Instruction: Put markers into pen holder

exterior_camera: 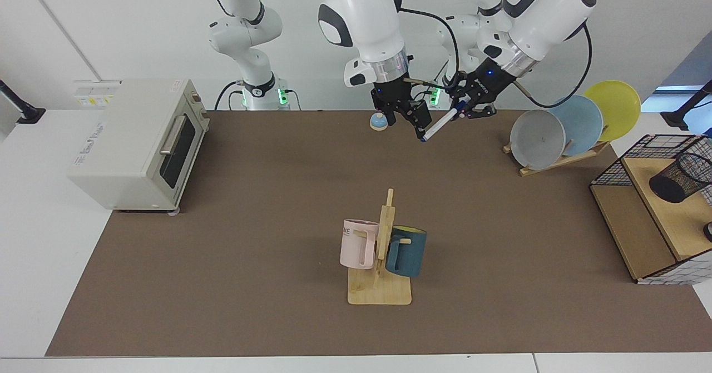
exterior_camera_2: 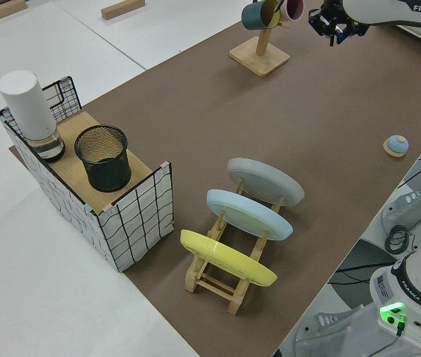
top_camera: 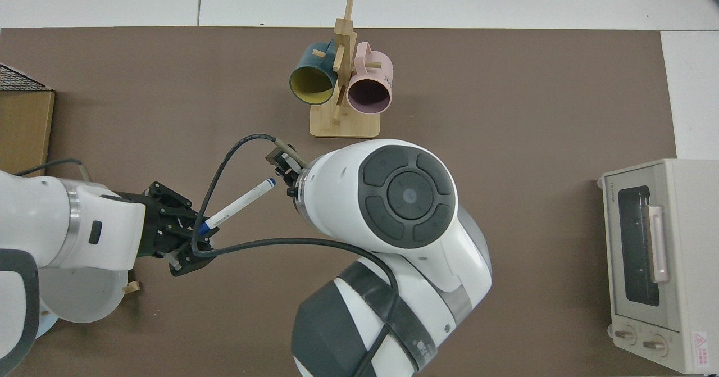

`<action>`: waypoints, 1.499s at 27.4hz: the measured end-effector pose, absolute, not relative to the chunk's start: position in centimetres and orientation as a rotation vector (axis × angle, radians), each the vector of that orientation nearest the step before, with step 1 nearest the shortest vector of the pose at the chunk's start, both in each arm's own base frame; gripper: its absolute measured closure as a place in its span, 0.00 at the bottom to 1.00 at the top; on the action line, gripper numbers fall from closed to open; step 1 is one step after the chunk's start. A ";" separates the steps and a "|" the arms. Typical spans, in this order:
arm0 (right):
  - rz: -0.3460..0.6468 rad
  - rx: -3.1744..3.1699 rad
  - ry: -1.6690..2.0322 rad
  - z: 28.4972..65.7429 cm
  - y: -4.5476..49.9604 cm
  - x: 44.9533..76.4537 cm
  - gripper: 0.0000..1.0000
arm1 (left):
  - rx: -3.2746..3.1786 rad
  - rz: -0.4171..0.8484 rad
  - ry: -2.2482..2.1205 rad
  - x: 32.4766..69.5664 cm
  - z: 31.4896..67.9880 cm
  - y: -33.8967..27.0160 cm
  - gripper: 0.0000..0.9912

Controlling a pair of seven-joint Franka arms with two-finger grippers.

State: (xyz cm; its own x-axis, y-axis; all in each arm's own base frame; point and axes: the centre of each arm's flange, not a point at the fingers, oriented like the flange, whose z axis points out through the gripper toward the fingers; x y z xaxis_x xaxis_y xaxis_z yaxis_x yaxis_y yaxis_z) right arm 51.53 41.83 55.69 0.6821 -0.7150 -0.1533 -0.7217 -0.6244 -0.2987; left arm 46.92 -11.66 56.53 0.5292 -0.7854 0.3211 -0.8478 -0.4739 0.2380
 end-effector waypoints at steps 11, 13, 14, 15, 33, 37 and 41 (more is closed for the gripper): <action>-0.047 -2.737 0.977 55.6 29.7 56.9 0.00 | 2.675 -0.087 -1.595 47.7 58.6 -5.1 0.86; -0.072 -2.781 0.923 55.6 25.7 58.5 0.00 | 2.709 -0.144 -1.668 48.4 58.8 -3.2 0.86; -0.081 -2.805 0.890 55.5 23.9 59.1 0.00 | 2.726 -0.175 -1.702 48.7 59.0 -2.1 0.86; -0.089 -2.826 0.856 55.4 22.3 59.7 0.00 | 2.742 -0.207 -1.735 49.0 59.1 -1.0 0.86; -0.214 -3.109 0.267 55.2 1.1 63.2 0.00 | 2.827 -0.726 -2.201 54.2 65.3 13.8 0.86; -0.213 -3.112 0.253 55.1 0.9 63.2 0.00 | 2.887 -0.750 -2.185 54.0 65.7 17.5 0.86; -0.211 -3.112 0.239 55.1 1.4 63.2 0.00 | 2.861 -0.803 -2.279 54.1 65.7 20.9 0.86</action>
